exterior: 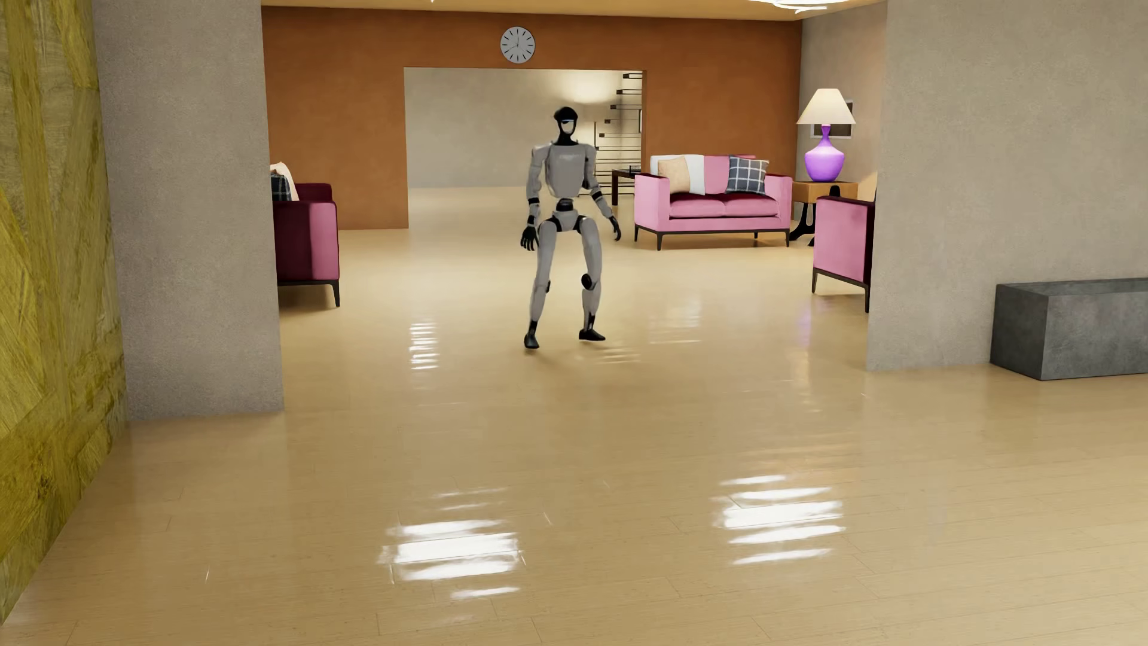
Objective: Turn back
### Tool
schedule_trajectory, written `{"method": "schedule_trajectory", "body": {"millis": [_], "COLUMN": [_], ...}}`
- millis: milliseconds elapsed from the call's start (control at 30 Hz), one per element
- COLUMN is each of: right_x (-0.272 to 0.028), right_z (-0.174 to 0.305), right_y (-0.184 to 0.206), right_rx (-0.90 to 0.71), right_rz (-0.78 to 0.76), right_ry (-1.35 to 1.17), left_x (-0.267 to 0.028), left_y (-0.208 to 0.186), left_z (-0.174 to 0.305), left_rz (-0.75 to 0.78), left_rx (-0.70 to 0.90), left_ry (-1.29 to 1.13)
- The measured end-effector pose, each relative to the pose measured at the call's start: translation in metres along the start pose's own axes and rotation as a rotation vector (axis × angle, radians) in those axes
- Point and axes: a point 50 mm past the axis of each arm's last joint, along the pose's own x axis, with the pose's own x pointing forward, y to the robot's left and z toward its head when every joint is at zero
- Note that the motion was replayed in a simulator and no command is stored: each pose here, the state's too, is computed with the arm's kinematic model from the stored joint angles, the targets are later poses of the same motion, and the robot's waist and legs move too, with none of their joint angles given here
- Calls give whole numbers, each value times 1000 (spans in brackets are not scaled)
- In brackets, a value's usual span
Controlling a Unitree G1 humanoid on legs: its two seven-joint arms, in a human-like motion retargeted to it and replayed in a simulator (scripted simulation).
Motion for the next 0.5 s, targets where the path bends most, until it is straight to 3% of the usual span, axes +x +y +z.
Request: {"method": "schedule_trajectory", "body": {"millis": [67, 167, 333, 500], "right_x": [-2, -1, -10, -29], "right_z": [-9, 3, 54, 88], "right_y": [20, 12, -45, -81], "right_rx": [94, -18, 0, 68], "right_rz": [62, 74, -182, -364], "right_ry": [20, 4, -165, -358], "left_x": [-3, -12, -24, -12], "left_y": [0, -24, -60, -27], "left_z": [-13, -32, -45, -16], "left_rz": [43, 1, -228, -100], "left_rx": [-96, -173, -41, -18], "left_ry": [53, 138, 207, 57]}}
